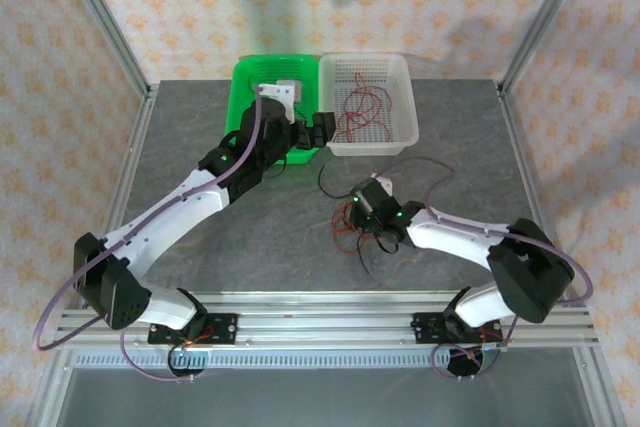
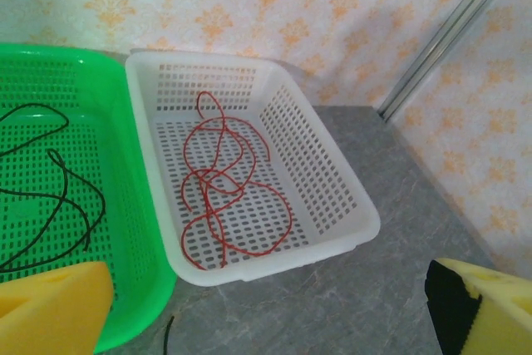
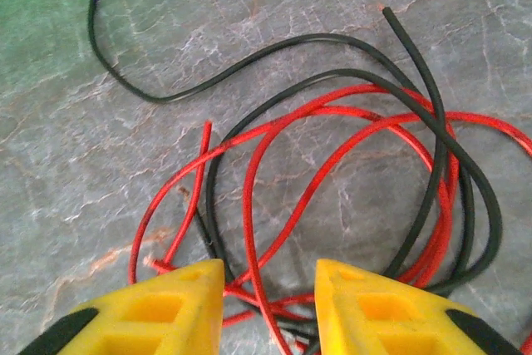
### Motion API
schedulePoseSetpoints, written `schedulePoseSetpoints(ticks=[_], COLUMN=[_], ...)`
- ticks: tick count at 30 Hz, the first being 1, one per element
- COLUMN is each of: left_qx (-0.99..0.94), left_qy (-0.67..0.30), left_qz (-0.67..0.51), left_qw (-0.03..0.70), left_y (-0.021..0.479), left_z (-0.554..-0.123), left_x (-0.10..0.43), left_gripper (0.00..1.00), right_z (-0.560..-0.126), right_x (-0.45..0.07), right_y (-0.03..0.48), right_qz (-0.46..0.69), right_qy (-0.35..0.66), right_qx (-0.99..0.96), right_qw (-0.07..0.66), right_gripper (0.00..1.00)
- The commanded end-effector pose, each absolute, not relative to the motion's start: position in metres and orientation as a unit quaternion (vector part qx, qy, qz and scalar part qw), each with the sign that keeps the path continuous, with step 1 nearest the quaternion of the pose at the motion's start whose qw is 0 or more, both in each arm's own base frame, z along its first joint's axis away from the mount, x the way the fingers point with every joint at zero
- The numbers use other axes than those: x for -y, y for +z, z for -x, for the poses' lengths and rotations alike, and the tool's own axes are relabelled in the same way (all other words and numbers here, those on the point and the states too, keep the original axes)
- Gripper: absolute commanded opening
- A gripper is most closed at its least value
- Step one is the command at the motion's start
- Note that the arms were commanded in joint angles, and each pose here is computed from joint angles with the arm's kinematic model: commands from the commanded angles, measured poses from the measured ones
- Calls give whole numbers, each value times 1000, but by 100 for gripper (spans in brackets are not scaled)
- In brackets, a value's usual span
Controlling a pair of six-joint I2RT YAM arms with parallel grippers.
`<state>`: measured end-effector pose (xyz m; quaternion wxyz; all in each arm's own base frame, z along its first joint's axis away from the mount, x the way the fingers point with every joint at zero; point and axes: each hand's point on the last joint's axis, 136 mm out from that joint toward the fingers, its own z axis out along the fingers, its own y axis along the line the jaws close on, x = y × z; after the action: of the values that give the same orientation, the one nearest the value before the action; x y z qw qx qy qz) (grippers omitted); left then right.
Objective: Untangle the cables
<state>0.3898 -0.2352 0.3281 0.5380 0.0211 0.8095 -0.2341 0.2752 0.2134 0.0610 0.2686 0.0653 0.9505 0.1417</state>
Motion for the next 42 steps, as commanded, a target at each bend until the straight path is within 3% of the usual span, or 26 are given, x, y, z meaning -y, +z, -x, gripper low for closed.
schedulePoseSetpoints(ticks=[1,7,13,15,19,25,32,42], left_qx=[-789,-794,-798,-798,-801,-812,-822,-830], left_qy=[-255,-259,-257,-257,-255,-251,-270,-275], left_qz=[-1,1,0,0,-1,-3,-26,-125], left_qw=[560,550,546,545,542,527,501,469], left_y=[346,335,331,330,327,308,279,226], left_z=[-381,-373,-371,-370,-367,-362,-353,-316], left_x=[229,228,227,226,225,224,238,273], left_gripper=[98,97,97,97,97,94,84,75], right_z=[-296,-307,-313,-313,-312,-301,-265,-227], right_x=[-216,-224,-228,-228,-231,-239,-256,-276], right_y=[68,53,49,51,69,142,218,264], right_qz=[-66,-58,-56,-57,-57,-24,105,252], right_qy=[131,117,111,113,136,221,331,410], right_qx=[-944,-950,-952,-951,-944,-913,-857,-779], right_qw=[295,284,281,282,294,341,381,402], right_gripper=[32,27,11,0,0,0,0,0])
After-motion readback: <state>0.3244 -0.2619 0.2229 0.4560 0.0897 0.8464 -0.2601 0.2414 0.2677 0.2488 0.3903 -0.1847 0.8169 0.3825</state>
